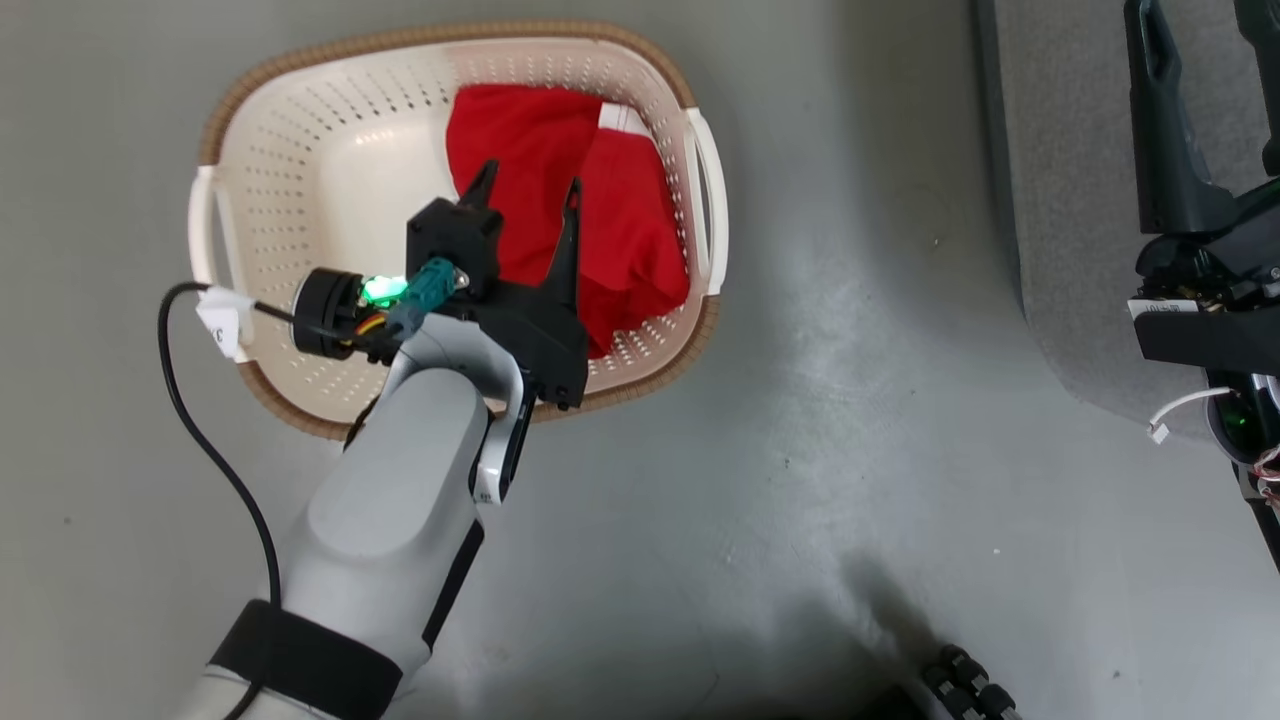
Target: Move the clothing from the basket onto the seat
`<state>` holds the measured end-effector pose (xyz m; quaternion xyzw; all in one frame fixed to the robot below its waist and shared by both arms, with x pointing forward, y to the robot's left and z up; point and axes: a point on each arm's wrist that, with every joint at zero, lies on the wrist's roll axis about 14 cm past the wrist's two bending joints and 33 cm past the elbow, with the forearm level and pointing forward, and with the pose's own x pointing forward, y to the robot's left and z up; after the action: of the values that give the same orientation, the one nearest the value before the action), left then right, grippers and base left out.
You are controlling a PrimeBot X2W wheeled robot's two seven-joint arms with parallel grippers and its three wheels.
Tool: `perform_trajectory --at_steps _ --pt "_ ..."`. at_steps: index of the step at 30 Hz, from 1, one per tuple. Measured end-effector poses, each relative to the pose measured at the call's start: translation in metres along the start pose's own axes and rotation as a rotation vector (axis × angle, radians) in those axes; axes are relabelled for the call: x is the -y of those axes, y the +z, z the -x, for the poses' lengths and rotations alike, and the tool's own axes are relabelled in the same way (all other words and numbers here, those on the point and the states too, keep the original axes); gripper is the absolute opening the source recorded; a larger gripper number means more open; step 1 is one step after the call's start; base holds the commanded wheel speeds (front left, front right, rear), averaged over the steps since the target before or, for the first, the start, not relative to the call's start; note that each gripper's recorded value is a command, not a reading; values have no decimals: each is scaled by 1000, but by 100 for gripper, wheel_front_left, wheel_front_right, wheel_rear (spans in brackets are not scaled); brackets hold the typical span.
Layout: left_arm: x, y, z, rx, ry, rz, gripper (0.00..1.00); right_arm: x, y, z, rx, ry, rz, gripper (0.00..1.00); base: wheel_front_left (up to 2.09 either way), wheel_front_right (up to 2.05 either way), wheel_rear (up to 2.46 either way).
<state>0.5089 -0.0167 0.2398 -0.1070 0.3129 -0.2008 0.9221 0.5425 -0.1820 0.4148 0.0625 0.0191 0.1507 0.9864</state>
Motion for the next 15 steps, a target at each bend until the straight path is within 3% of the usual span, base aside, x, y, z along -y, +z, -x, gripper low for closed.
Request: perform_trajectory --at_steps 15 --pt "-2 -73 -45 -239 -36 66 100 -8 -44 -12 -61 65 -25 100 0 0 0"
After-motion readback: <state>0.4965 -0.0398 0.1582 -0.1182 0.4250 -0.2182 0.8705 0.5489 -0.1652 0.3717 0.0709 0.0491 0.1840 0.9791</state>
